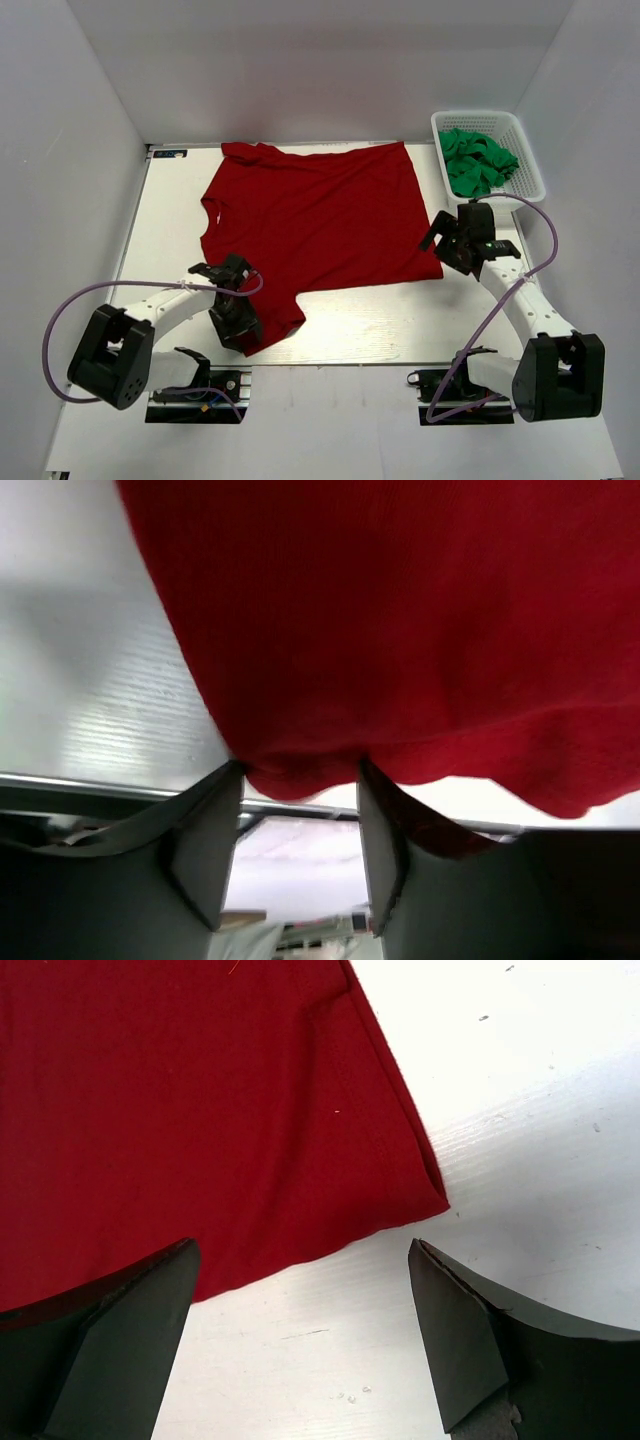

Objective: Fold and stack the t-shirts
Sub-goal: Grap the side of the flattened tshirt closest away from the robot with both arms

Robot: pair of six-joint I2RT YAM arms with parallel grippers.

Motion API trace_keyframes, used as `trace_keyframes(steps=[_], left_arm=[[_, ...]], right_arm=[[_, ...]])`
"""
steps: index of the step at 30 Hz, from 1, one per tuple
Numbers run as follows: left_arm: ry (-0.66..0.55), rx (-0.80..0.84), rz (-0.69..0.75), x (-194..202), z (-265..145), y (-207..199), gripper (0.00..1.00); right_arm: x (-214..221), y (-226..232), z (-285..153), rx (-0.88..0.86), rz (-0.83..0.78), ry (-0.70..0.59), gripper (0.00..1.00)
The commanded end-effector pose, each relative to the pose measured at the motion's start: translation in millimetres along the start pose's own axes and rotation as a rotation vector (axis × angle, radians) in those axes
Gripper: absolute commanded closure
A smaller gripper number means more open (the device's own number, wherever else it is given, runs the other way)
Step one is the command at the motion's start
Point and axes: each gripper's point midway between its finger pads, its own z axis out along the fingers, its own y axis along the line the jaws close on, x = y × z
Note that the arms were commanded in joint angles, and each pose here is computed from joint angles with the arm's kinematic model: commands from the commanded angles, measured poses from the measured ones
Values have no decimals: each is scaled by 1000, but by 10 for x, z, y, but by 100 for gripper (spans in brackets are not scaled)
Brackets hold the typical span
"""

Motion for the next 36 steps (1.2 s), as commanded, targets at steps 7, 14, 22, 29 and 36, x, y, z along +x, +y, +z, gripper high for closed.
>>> trace_keyframes(steps=[7, 14, 22, 29, 36], left_arm=[[-37, 10, -15, -23, 191, -95, 79], [-42, -37, -20, 26, 33, 24, 100], [-71, 6, -22, 28, -143, -28, 100], [-74, 10, -3, 4, -209, -74, 100], [-41, -1, 24, 72, -266, -45, 100]], right_arm=[[37, -117, 31, 37, 21, 24, 10], [275, -267, 140, 69, 57, 90, 15], [484, -373, 391, 97, 131, 130, 30], [471, -403, 554, 114, 158, 118, 46], [606, -490, 527, 134, 159, 142, 84]])
